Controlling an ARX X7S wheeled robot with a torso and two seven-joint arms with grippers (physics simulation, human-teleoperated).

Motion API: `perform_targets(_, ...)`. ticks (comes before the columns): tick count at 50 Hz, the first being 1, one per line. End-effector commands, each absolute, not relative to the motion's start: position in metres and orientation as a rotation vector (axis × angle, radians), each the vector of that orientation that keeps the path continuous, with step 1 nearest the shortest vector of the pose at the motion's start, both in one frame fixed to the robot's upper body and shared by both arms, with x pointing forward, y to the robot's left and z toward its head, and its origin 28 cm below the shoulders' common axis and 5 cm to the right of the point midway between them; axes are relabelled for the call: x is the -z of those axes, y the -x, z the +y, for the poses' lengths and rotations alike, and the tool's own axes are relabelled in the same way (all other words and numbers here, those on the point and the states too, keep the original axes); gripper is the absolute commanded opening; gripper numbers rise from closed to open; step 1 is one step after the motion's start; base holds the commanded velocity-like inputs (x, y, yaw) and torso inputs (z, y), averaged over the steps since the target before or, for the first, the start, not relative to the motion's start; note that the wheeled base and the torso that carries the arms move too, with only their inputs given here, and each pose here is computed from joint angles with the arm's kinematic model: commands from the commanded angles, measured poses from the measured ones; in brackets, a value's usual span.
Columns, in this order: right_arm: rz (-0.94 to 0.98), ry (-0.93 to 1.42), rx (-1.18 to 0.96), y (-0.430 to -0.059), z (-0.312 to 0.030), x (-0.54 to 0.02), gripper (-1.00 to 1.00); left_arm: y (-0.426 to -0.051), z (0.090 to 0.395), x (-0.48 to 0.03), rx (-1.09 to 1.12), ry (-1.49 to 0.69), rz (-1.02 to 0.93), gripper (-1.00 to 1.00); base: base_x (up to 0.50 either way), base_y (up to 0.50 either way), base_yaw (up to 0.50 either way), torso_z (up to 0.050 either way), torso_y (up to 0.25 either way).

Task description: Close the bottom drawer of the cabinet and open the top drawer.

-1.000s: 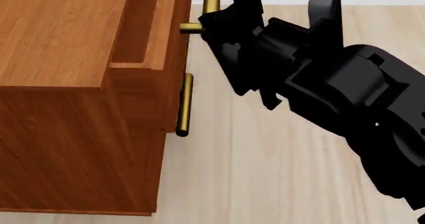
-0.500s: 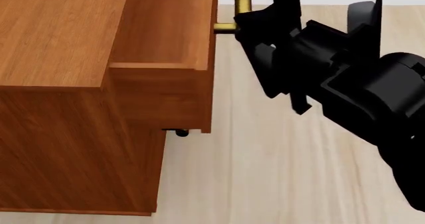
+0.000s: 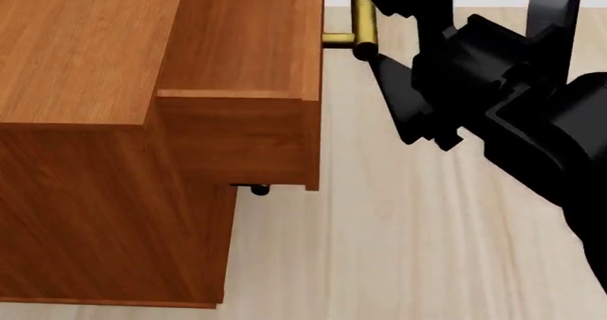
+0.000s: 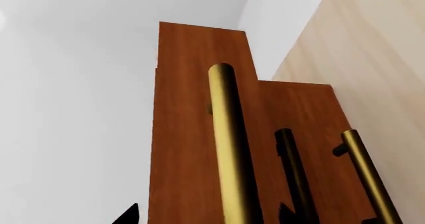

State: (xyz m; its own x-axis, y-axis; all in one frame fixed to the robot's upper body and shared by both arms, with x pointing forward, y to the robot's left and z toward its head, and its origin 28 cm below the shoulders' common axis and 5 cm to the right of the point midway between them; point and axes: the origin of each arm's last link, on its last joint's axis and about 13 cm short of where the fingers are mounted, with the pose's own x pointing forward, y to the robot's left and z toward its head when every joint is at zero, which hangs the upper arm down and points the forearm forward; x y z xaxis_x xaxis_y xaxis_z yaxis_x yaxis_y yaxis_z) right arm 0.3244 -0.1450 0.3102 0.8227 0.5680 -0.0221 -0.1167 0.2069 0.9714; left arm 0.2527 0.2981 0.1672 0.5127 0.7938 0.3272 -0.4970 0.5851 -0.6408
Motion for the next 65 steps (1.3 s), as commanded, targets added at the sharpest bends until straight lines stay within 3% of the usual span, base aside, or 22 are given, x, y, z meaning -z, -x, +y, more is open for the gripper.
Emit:
perform_targets(1, 0.384, -1.298, -0.486, -0.327, -0.148, -0.310, 1.00, -0.253, 0.298, -0.168, -0.822, 0.511, -0.650, 1.00, 0.00, 0.00, 0.00, 0.000, 0.000)
perform_targets(18, 0.377, -1.319, -0.349, -0.332, -0.152, -0.301, 1.00, -0.253, 0.298, -0.167, -0.823, 0.515, -0.652, 1.00, 0.00, 0.00, 0.00, 0.000, 0.000)
perform_targets(28, 0.237, -1.273, -0.259, -0.319, -0.156, -0.312, 1.00, -0.252, 0.298, -0.167, -0.820, 0.515, -0.652, 1.00, 0.00, 0.00, 0.00, 0.000, 0.000)
perform_targets(40, 0.106, -1.011, -0.223, -0.289, -0.144, -0.341, 1.00, -0.252, 0.298, -0.167, -0.814, 0.512, -0.651, 1.00, 0.00, 0.00, 0.00, 0.000, 0.000)
perform_targets(51, 0.031, -0.520, -0.167, -0.261, -0.109, -0.370, 1.00, -0.253, 0.298, -0.167, -0.818, 0.509, -0.648, 1.00, 0.00, 0.00, 0.00, 0.000, 0.000)
perform_targets(65, 0.019, -0.241, -0.163, -0.250, -0.080, -0.378, 1.00, -0.253, 0.298, -0.167, -0.818, 0.508, -0.647, 1.00, 0.00, 0.00, 0.00, 0.000, 0.000)
